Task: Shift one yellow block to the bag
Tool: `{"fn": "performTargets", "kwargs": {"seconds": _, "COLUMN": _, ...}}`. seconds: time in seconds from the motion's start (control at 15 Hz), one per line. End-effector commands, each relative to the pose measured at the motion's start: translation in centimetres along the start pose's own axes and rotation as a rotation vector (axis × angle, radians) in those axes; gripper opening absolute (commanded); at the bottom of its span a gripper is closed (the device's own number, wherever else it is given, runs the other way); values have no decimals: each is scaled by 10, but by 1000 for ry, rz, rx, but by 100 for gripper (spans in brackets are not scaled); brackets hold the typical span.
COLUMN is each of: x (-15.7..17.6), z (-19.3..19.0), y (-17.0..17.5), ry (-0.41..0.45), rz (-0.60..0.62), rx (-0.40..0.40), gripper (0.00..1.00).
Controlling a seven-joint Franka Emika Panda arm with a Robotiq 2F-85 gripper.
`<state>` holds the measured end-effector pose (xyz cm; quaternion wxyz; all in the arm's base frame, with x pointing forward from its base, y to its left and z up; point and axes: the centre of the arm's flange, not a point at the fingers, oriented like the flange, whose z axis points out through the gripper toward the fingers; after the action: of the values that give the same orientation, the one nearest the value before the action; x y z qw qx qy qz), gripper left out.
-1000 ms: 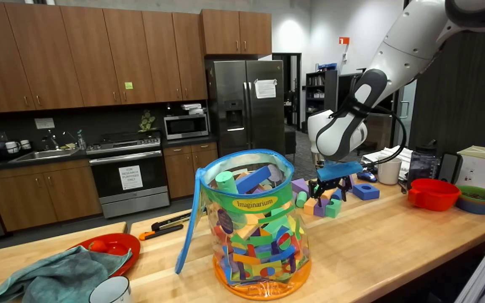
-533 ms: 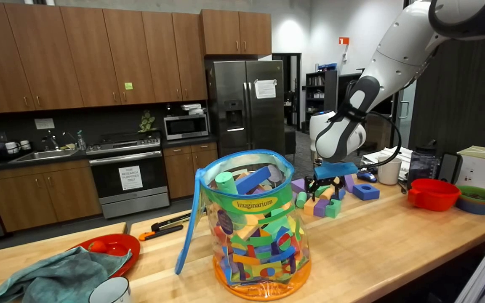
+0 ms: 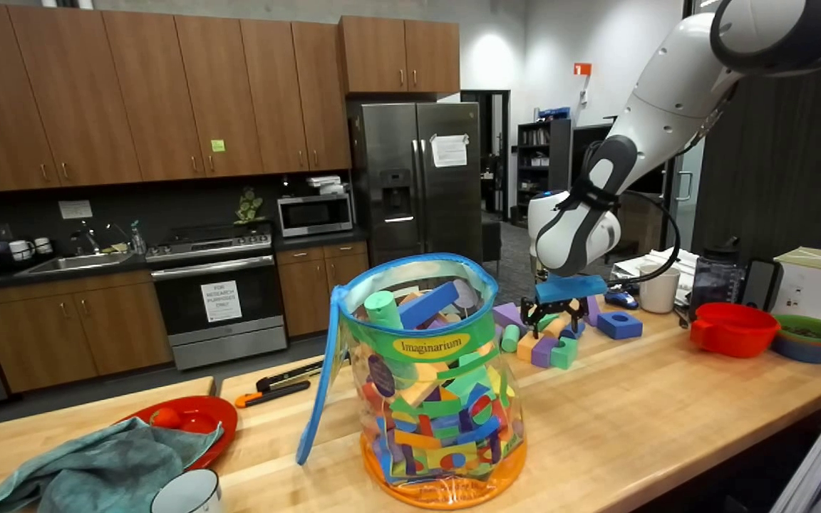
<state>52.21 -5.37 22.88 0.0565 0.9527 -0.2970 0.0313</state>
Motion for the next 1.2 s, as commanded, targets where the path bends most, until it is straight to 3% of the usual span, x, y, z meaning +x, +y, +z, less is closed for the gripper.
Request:
{"fn": "performTargets", "kwargs": {"seconds": 0.0, "x": 12, "z": 1, "y": 9, "ry": 10, "rz": 36, "rx": -25, "gripper": 100}}
{"fn": "performTargets", "kwargs": {"seconds": 0.47, "x": 32, "z": 1, "y": 26, "ry": 31, "rz": 104, "rx": -31, "gripper": 100}}
{"fn": "performTargets", "kwargs": {"seconds": 1.13, "x": 31, "z": 5, "y": 26, "ry": 42, "rz": 89, "rx": -43, "gripper": 100}}
